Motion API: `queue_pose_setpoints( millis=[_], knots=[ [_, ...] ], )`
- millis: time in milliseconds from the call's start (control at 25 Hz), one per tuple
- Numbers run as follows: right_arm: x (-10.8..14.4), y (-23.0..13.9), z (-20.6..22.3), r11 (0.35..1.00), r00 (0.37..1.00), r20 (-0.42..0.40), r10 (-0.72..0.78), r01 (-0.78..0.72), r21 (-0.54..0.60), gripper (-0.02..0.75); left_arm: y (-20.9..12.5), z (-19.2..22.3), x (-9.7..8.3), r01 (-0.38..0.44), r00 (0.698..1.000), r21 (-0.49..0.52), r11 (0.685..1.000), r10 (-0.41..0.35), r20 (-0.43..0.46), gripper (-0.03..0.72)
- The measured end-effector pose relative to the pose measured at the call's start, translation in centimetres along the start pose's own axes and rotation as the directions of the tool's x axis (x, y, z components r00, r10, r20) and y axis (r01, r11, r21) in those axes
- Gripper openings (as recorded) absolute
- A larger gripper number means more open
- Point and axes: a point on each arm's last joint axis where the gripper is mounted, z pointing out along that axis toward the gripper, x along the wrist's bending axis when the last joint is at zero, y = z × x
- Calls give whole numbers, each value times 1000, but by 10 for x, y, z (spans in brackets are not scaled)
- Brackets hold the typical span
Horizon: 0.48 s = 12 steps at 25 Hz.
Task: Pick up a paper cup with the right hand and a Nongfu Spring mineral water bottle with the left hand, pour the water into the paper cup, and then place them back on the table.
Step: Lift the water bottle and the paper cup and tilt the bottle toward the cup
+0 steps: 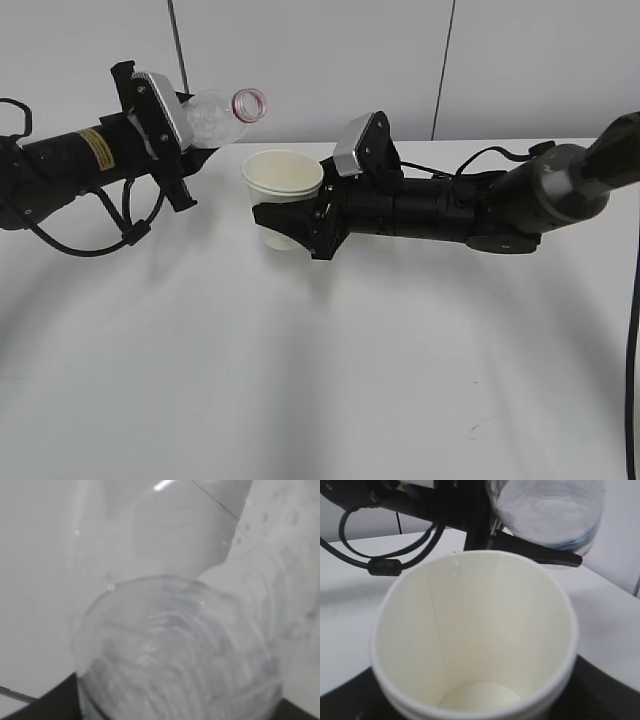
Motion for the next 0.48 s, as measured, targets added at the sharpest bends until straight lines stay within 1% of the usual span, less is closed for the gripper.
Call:
queue_pose_setpoints(
  millis=[480],
  knots=[
    [2,-1,0,1000,1000,-19,-16,16,6,482,0,0,0,-100,995,6,995,100,4,372]
  ],
)
